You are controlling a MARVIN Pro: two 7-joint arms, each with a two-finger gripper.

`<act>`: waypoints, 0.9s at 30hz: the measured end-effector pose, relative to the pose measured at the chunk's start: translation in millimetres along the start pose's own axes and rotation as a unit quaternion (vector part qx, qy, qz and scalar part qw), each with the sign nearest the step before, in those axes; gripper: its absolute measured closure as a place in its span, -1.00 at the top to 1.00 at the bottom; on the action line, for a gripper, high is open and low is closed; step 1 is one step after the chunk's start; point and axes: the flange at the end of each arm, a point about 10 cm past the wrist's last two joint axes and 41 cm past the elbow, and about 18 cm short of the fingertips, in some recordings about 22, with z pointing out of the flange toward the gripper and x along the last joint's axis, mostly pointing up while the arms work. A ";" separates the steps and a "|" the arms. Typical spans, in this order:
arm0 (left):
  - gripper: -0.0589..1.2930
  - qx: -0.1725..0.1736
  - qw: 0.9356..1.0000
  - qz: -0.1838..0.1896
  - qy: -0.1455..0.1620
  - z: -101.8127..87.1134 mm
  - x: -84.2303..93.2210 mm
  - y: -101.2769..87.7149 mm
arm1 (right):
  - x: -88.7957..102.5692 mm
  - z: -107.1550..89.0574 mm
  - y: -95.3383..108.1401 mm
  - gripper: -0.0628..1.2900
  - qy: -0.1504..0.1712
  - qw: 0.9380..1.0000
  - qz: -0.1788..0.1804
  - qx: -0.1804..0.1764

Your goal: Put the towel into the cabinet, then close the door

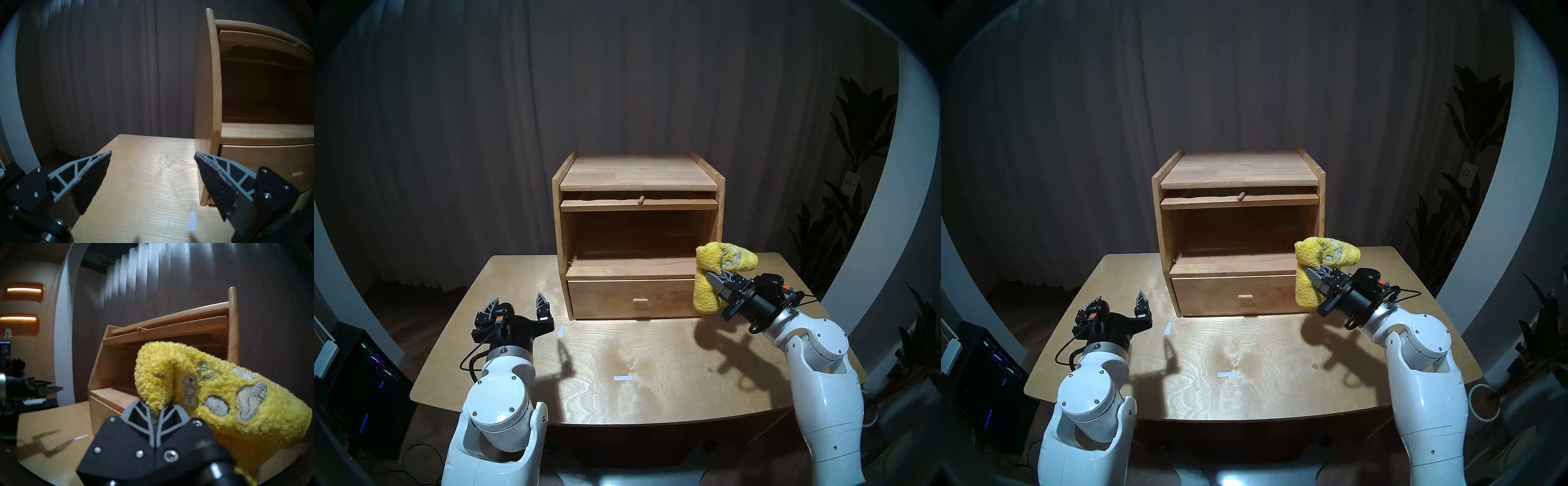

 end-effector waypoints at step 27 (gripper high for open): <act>0.92 0.000 1.000 -0.001 0.005 0.0 4.0 -0.2 | 41.7 5.5 -69.1 -0.95 0.136 0.961 0.238 0.015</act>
